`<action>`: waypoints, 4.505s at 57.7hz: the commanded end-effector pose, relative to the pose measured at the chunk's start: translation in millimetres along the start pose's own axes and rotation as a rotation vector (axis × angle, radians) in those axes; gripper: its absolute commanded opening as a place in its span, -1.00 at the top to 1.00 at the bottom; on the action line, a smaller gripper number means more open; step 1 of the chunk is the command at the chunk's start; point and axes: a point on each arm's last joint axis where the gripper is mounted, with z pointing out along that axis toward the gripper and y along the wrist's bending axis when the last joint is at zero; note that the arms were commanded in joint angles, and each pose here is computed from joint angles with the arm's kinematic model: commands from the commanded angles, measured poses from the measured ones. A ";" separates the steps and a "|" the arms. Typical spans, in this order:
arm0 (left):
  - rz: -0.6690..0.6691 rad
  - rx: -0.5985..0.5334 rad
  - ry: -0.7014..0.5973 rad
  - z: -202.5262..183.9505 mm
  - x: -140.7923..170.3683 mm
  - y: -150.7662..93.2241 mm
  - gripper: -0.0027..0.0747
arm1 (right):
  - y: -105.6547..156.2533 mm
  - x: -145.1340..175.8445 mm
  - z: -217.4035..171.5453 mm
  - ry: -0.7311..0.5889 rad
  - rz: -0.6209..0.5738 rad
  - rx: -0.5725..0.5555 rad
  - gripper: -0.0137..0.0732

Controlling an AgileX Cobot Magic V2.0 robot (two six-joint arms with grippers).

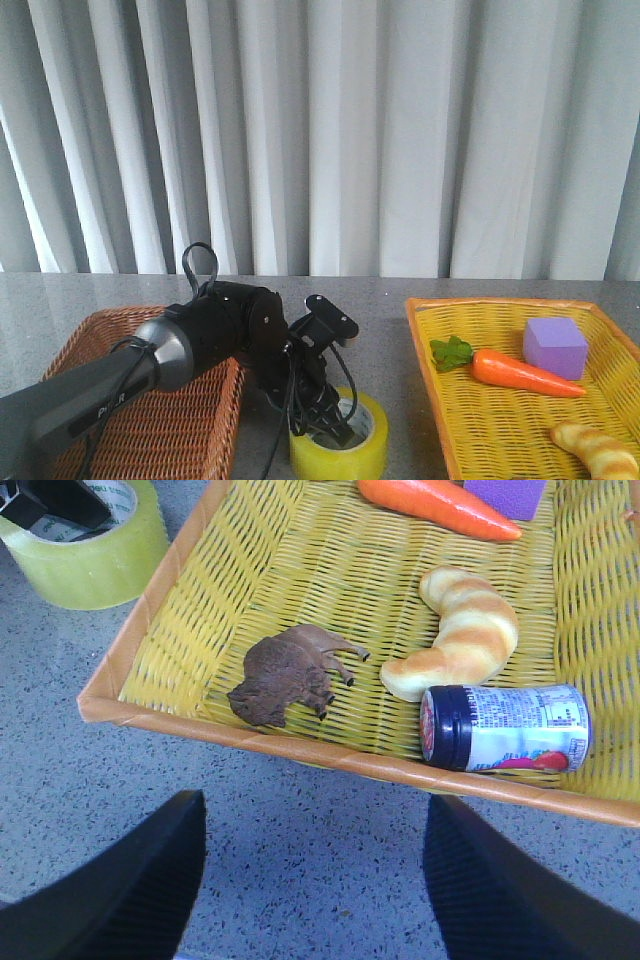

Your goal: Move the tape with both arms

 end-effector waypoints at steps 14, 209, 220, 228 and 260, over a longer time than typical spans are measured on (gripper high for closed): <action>0.006 -0.012 -0.105 -62.4 -25.3 -4.2 0.69 | -1.2 -11.2 -4.6 -0.076 0.001 0.013 -0.36; -0.386 -0.452 -0.445 -317.3 243.9 -57.8 -0.21 | -1.2 -10.8 -4.5 -0.072 0.001 0.012 -0.36; -0.430 -0.449 -0.528 -305.7 268.8 -74.1 -0.21 | -1.1 -10.7 -4.5 -0.071 0.001 0.012 -0.36; -0.430 -0.455 -0.537 -298.7 276.6 -77.0 -0.21 | -1.2 -10.8 -4.5 -0.072 0.001 0.012 -0.36; -0.433 -0.450 -0.519 -294.3 279.2 -77.1 0.35 | -1.3 -11.1 -4.5 -0.075 -0.001 0.013 0.17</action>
